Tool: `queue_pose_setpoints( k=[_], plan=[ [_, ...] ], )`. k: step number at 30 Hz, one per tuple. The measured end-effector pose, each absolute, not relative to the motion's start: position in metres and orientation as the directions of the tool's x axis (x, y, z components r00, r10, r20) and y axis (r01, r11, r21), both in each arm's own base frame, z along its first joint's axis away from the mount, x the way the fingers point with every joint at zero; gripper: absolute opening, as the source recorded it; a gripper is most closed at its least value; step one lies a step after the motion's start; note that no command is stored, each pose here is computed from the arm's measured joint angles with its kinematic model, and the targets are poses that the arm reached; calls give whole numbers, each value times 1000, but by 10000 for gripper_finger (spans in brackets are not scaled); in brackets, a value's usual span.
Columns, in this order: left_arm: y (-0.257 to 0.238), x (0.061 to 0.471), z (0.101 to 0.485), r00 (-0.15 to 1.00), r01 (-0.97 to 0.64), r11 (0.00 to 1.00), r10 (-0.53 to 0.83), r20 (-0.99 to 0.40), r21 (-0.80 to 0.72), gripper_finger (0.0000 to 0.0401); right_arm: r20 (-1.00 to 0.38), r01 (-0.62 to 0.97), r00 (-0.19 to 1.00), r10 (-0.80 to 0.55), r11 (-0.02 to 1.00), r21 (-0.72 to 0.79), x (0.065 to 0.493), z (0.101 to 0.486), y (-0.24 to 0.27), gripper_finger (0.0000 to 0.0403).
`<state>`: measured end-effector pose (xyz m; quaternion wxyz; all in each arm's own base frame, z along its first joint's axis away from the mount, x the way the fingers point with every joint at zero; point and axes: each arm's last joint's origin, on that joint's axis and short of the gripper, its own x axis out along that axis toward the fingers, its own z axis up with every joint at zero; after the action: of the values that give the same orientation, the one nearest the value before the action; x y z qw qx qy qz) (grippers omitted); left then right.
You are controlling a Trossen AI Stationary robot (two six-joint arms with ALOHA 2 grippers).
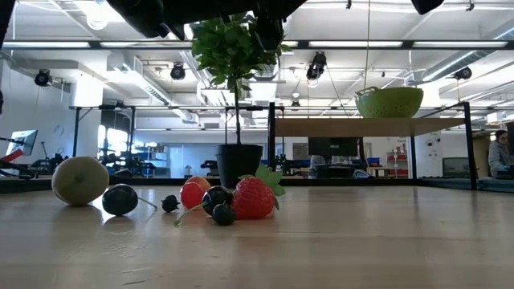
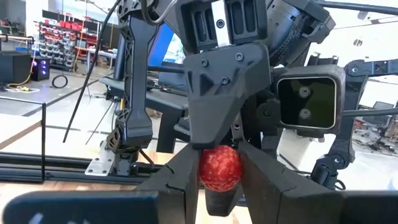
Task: Pick & Place Fruit
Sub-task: Put the raspberry into the green strainer bowl on the shelf
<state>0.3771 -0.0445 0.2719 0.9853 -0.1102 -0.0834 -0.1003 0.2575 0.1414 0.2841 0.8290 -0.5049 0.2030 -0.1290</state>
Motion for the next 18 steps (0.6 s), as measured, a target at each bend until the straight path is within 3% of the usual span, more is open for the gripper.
queue_pose_setpoints(
  k=[18],
  plan=[
    [-44, 377, 272, 966, 213, 958, -178, 186, -190, 101, -205, 21, 887, -414, 480, -877, 258, 285, 142, 104]
  ],
)
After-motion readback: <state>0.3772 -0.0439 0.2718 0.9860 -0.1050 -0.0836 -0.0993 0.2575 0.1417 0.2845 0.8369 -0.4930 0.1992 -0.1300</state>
